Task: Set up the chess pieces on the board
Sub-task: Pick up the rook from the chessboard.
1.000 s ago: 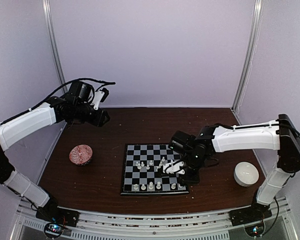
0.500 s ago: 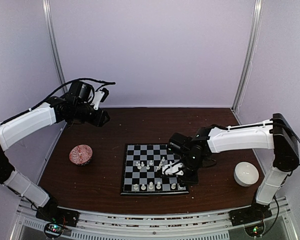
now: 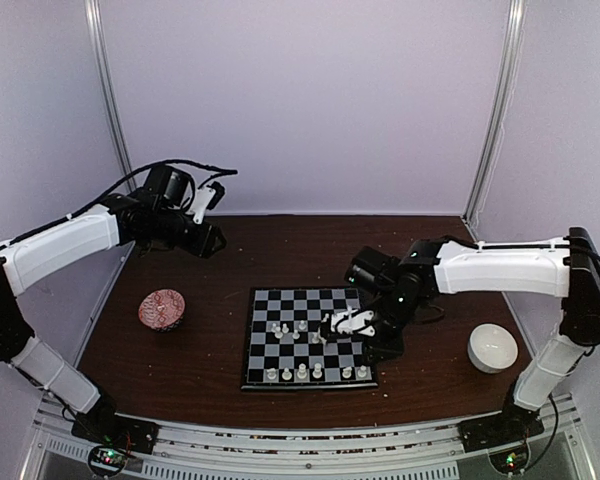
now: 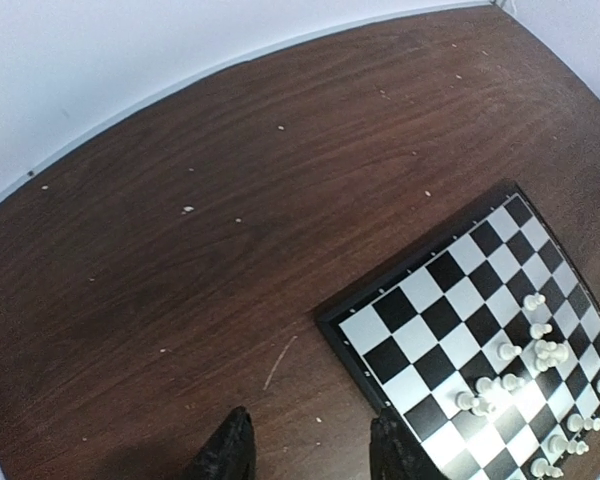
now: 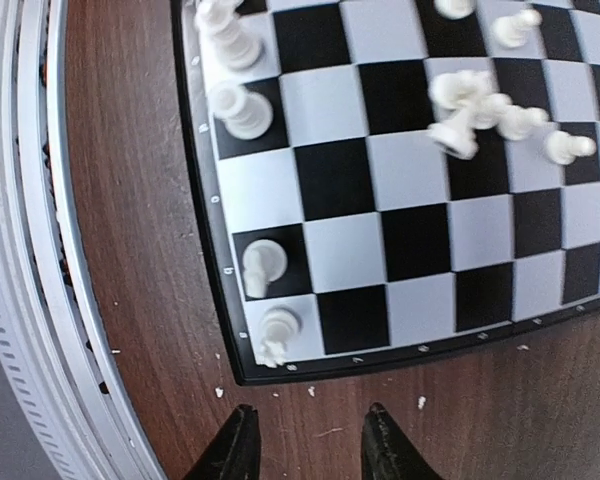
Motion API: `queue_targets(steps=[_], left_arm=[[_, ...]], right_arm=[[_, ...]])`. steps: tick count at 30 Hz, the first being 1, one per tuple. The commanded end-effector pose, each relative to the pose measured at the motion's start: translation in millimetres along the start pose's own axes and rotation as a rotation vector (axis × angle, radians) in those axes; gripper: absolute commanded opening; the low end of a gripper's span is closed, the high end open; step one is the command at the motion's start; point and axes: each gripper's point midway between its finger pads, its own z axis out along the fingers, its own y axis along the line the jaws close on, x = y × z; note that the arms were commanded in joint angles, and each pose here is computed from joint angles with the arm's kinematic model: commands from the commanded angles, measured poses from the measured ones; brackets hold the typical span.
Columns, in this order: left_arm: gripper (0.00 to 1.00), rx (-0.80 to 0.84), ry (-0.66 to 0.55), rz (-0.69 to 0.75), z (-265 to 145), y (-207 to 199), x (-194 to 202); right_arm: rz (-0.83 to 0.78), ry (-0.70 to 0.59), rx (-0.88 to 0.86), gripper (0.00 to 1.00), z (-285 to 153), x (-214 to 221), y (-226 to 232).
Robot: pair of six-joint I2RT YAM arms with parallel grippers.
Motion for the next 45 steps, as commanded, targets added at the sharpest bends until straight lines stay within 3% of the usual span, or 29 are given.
queue_targets(steps=[1, 10, 18, 26, 45], left_arm=[[0.40, 0.190, -0.001, 0.035, 10, -34, -8], [0.37, 0.281, 0.264, 0.292, 43, -123, 45], [0.29, 0.327, 0.428, 0.432, 45, -175, 93], [0.23, 0.251, 0.534, 0.479, 63, -166, 116], [0.21, 0.220, 0.558, 0.505, 88, -166, 116]], right_arm=[[0.131, -0.154, -0.007, 0.36, -34, 7, -23], [0.375, -0.435, 0.044, 0.36, -55, 41, -83], [0.394, -0.464, 0.020, 0.35, -59, 42, -91], [0.394, -0.440, -0.011, 0.35, -53, 43, -89], [0.395, -0.401, -0.061, 0.35, -43, 47, -84]])
